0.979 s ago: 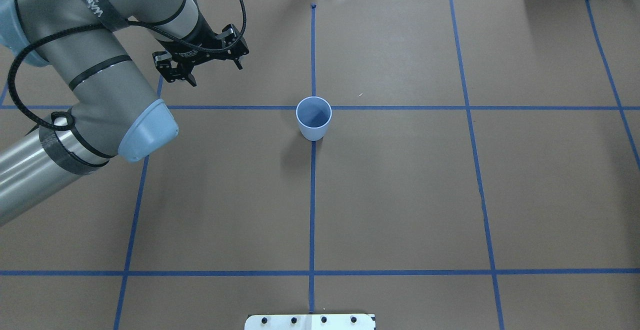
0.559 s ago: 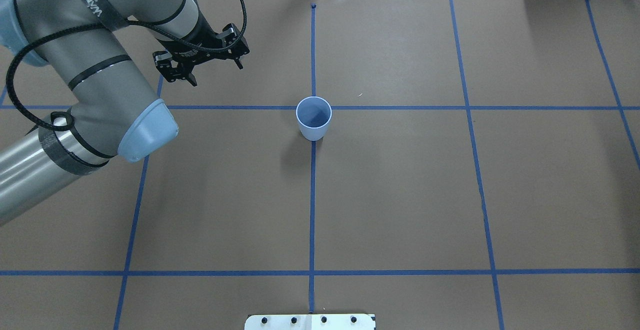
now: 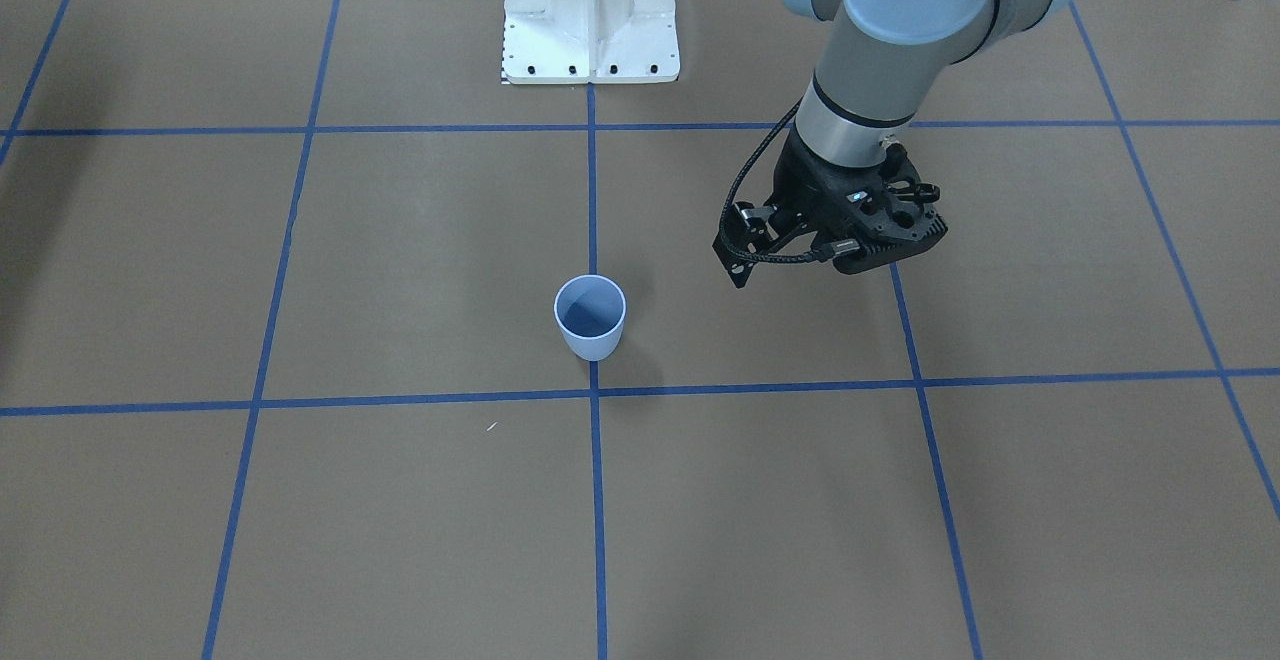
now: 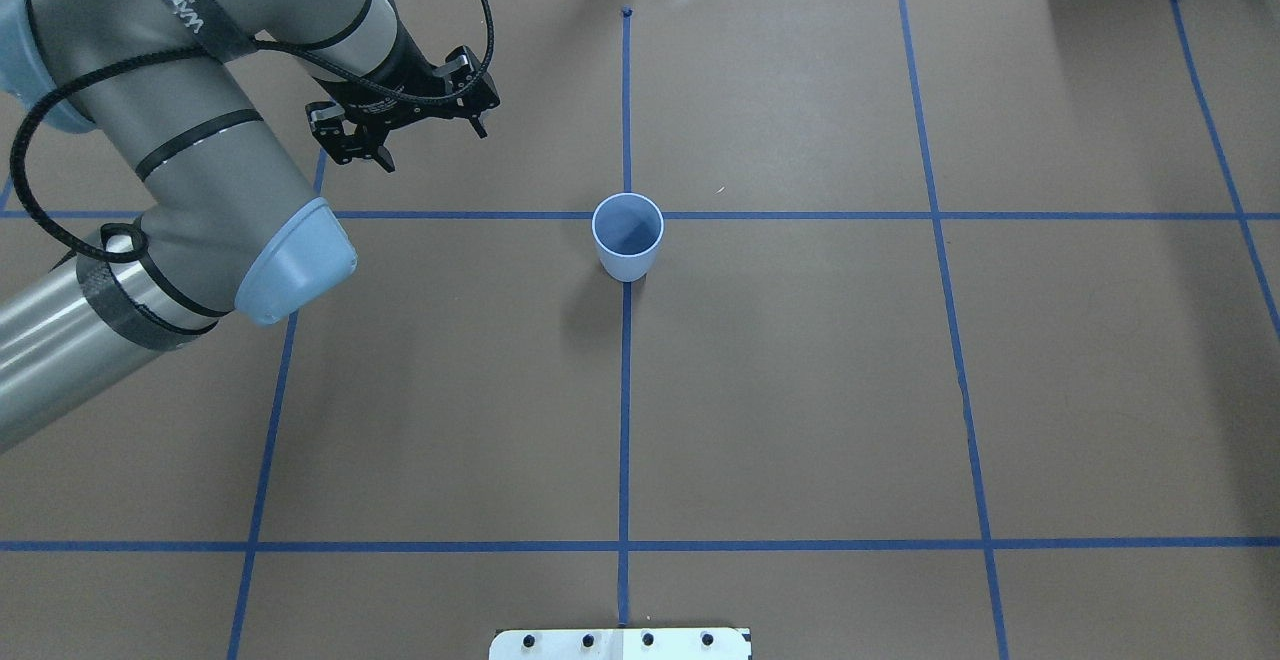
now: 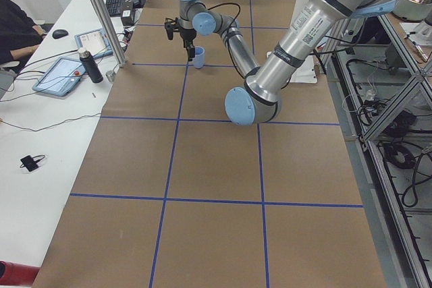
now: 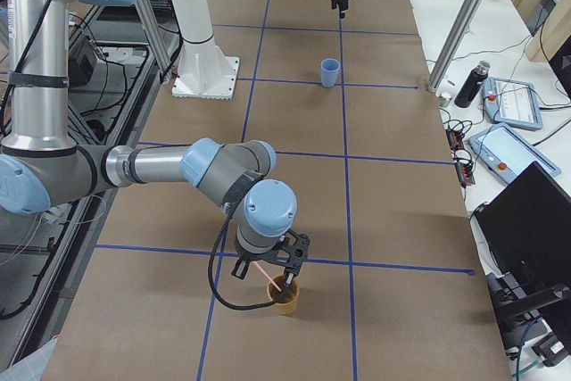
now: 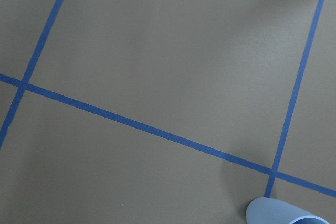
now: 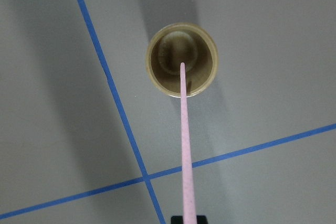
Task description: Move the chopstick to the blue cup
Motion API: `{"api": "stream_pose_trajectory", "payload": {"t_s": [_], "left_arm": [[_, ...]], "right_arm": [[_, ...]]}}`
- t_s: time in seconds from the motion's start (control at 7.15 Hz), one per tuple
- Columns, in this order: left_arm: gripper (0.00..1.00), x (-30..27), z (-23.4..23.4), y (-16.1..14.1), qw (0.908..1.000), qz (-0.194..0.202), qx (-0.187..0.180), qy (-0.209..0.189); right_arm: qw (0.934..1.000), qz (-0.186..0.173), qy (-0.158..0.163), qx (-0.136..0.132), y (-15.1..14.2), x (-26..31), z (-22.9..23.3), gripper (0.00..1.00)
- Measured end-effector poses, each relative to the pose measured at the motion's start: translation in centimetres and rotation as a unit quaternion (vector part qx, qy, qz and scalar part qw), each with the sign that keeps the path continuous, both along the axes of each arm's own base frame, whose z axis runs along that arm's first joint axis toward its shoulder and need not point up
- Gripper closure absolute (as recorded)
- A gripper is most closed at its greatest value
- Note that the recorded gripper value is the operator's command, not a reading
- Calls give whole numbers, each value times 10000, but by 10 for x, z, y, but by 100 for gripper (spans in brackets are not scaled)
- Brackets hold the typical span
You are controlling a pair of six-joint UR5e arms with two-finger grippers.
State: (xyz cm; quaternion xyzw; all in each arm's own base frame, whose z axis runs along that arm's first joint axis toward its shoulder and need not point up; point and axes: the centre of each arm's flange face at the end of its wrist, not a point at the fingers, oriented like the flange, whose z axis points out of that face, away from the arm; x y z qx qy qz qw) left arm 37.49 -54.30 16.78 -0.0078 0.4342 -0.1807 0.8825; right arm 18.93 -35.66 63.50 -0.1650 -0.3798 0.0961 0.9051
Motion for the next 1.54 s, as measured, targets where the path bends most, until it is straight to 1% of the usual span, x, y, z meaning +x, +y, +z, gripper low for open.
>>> {"api": "stream_pose_trajectory", "payload": {"t_s": [0.14, 0.28, 0.42, 0.56, 0.7, 0.84, 0.98, 1.12, 1.26, 1.4, 1.54], "left_arm": [[2, -1, -1, 1, 10000, -1, 12, 12], [2, -2, -2, 2, 10000, -2, 21, 20], [2, -2, 0, 2, 10000, -3, 15, 15], [2, -4, 5, 4, 10000, 1, -2, -6], [2, -5, 12, 6, 10000, 12, -17, -31], [2, -9, 19, 7, 10000, 8, -36, -55], [2, -15, 26, 9, 10000, -14, -46, -70], [2, -23, 33, 11, 9999, -51, -57, -84], [2, -30, 40, 13, 9999, -84, -70, -96], [2, -35, 46, 14, 9998, -101, -89, -109], [2, -37, 51, 15, 9998, -108, -114, -130]], "right_arm": [[9999, -85, 67, -30, -10, 23, -23, 100], [9999, -92, 98, -30, -12, 44, -41, 100], [9999, -19, 134, 55, -9, 60, -56, 100], [9995, 47, 189, 260, -11, 69, -76, 100], [9980, 38, 215, 588, -30, 66, -101, 100], [9943, -46, 212, 1043, -66, 52, -133, 100], [9894, -64, 195, 1438, -110, 25, -171, 100], [9870, 60, 165, 1600, -156, -17, -217, 100], [9867, 208, 132, 1610, -192, -69, -265, 100], [9863, 388, 80, 1600, -218, -126, -313, 100], [9859, 596, -50, 1560, -232, -174, -353, 100]]}}
